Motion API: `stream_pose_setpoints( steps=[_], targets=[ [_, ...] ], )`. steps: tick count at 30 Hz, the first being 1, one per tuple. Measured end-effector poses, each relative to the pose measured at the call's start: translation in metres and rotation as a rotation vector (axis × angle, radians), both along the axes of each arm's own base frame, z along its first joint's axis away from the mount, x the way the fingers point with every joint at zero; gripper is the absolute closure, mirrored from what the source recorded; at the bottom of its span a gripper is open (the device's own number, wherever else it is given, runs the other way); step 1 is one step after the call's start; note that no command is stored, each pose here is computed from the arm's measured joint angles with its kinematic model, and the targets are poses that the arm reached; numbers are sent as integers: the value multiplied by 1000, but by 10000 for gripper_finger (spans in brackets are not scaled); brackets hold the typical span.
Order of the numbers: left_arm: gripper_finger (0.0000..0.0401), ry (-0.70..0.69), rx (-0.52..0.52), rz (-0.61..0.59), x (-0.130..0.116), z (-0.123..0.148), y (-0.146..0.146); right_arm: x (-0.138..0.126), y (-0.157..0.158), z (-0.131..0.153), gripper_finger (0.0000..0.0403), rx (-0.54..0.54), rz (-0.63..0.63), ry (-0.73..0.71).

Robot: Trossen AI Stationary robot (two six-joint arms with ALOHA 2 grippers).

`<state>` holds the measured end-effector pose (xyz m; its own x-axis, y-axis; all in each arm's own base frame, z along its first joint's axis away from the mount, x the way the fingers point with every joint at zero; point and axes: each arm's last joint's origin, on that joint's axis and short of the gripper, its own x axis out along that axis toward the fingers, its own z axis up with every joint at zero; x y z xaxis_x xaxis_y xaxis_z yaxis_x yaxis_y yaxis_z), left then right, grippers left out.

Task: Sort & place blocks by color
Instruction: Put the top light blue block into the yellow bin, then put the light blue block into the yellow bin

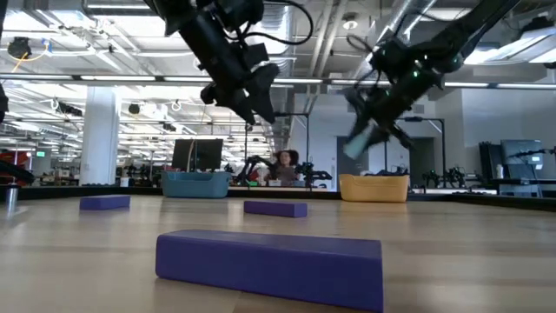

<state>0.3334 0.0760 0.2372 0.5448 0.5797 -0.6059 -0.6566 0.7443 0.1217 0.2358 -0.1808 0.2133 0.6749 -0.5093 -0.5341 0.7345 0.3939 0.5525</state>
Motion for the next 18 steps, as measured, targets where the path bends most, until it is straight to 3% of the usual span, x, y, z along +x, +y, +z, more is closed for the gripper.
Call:
stream_pose_setpoints(
  steps=[4,8,13,18],
  targets=[
    [118,-7,-60,15,-9,8,-3,-21,-22,-21,281,23,-71,180],
    [119,-56,17,77,-12,18,0,-30,-37,-34,275,34,-93,242],
    [119,-107,87,113,-9,26,2,-31,-42,-43,191,58,-71,263],
    [119,-222,-19,161,-7,26,1,-31,-41,-38,131,3,-34,279]
  ],
)
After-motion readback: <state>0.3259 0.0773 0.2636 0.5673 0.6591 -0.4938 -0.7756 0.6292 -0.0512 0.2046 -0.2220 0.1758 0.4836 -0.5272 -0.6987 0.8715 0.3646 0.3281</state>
